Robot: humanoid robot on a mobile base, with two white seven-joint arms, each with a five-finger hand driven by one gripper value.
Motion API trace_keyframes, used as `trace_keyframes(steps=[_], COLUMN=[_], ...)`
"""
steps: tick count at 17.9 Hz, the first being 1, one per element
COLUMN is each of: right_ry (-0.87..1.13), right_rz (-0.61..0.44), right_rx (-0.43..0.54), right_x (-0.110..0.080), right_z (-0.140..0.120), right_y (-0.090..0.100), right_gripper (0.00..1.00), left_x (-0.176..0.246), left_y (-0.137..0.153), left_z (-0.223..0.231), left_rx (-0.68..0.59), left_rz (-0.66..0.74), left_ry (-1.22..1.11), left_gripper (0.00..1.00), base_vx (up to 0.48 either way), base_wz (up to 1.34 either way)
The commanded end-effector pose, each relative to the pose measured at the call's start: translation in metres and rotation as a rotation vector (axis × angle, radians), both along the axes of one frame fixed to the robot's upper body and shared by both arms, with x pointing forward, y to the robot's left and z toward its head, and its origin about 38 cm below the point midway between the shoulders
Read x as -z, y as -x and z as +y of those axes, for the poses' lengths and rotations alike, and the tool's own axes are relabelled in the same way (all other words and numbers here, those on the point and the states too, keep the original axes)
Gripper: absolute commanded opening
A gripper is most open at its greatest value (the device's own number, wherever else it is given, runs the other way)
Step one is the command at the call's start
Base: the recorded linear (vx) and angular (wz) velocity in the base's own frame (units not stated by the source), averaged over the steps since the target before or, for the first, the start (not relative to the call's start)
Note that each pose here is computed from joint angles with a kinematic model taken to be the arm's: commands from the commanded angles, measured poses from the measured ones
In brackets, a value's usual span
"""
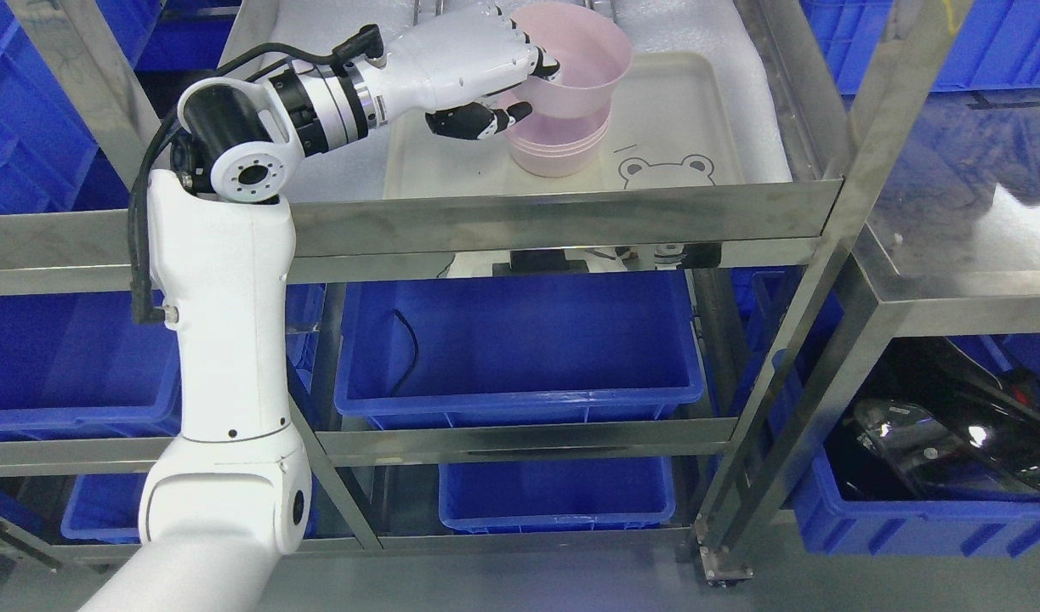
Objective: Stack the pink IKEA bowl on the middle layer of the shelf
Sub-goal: 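Lower the pink bowl onto the stacked pink bowls on the tray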
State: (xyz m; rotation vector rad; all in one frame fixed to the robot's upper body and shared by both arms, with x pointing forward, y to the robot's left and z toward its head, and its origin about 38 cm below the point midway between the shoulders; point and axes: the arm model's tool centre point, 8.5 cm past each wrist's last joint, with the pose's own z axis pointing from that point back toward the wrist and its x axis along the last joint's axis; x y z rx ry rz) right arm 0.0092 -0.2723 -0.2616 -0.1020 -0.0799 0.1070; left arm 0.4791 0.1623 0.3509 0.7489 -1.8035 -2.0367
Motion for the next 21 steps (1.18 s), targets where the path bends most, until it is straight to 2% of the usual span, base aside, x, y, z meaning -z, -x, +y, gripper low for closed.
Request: trace_keyframes(steps=[1,8,13,15,16,18,19,20,21], right_ry=[0.023,0.023,0.023,0.023,0.023,0.023,0.023,0.023,0.023], right_rz=[0.006,0.006,0.006,0.006,0.006,0.006,0.006,0.006,0.006], right_rx=[0.001,0.001,0.001,0.001,0.001,0.001,0.001,0.001,0.001], right_x=[-0.001,-0.001,-0.001,-0.001,-0.001,-0.001,-0.001,-0.001,-0.001], right_z=[-0.012,-0.012,-0.012,-0.012,-0.012,-0.012,-0.012,-0.012,-0.012], right_y=[0.009,0.009,0.009,0.009,0.009,0.009,0.009,0.009,0.009], right_gripper=[1.00,1.00,1.00,1.00,1.00,1.00,1.00,1.00,1.00], left_x=[0.012,0.024,0.027,0.028,0.028,0.027,0.026,0.027,0.027], left_y=[-0.010,-0.010,-0.014,-0.015,-0.015,-0.015,-0.016,-0.017,-0.016], left_z=[0.003,-0.001,-0.001,-0.002,-0.002,-0.001,-0.001,0.001,0.001], left_rx=[-0.036,-0.026,-0.027,-0.027,-0.027,-0.029,-0.027,-0.031,-0.026], left_rz=[0.041,0.068,0.087,0.091,0.091,0.089,0.091,0.096,0.098], left_ry=[-0.047,-0.069,-0.061,-0.061,-0.061,-0.064,-0.058,-0.042,-0.022], left_gripper=[0.03,0.04,0.09,0.21,0.42,0.58,0.74,0.85,0.89], base_vx=[0.038,0.007,0.000,0.000,0.000,0.000,0.000,0.000,0.000], base_wz=[-0.05,-0.01,0.00,0.00,0.00,0.00,0.00,0.00,0.00])
